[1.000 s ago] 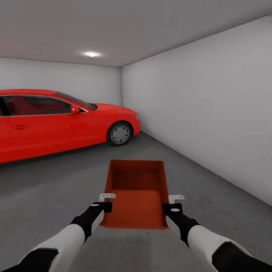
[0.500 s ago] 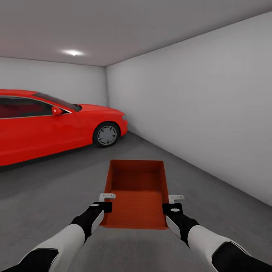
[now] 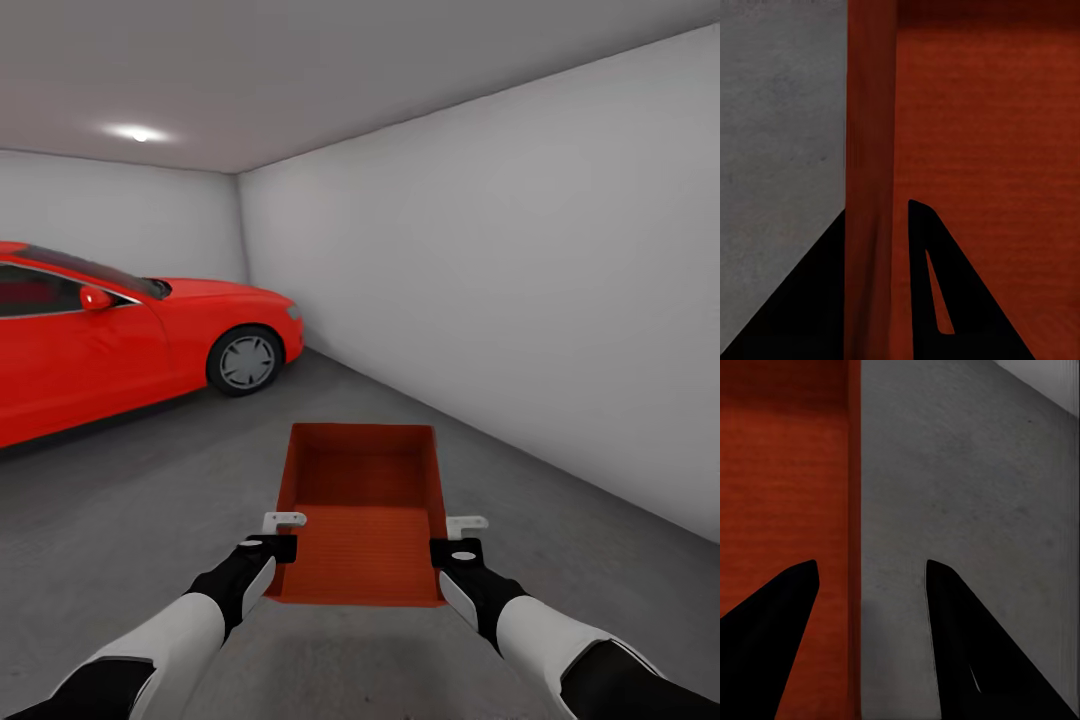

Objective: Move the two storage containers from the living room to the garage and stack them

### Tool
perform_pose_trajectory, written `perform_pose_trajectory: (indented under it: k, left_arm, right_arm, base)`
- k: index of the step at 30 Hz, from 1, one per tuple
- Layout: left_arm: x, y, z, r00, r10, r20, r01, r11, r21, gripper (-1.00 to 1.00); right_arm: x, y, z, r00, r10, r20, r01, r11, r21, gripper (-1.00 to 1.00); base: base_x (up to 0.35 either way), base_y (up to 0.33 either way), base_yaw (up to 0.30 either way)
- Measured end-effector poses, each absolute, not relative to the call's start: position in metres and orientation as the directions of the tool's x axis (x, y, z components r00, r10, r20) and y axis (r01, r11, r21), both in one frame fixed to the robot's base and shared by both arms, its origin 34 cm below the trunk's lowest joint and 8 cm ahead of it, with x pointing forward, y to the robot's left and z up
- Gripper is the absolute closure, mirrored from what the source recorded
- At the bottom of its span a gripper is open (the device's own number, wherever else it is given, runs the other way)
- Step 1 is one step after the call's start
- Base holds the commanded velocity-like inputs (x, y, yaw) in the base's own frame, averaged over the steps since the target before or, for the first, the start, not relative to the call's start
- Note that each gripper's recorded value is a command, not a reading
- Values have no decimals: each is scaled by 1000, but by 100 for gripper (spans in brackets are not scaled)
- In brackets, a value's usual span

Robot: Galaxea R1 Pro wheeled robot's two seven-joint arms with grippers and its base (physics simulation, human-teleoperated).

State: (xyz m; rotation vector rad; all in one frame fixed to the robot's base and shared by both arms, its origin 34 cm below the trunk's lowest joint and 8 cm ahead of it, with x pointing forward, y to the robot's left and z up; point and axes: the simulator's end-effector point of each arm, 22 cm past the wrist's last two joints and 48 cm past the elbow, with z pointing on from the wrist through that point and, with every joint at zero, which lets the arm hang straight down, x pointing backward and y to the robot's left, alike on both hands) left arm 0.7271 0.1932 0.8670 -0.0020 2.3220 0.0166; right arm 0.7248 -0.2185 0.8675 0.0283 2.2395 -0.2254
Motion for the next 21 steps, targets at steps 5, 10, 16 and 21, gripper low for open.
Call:
perform_pose_trajectory:
  k: [5,10,16,21]
  left_arm:
    - [727,193,867,-682,4,-731,-7,1000,11,100]
    - [728,193,868,-681,3,-732,-7,1000,11,100]
    - [728,194,868,-681,4,-732,-7,1000,11,100]
    - [728,194,869,-680,4,-733,-7,1000,11,100]
  right_arm:
    - [725,-218,868,-628,-57,-776,99,983,-152,100]
    - [725,-218,868,-627,-57,-777,99,983,-153,100]
    - [725,-218,868,-627,-57,-777,99,983,-152,100]
    - [725,-218,869,-626,-57,-778,99,983,-152,100]
  base:
    - [0,0,-247]
    - [0,0,-247]
    - [0,0,-247]
    - [0,0,-247]
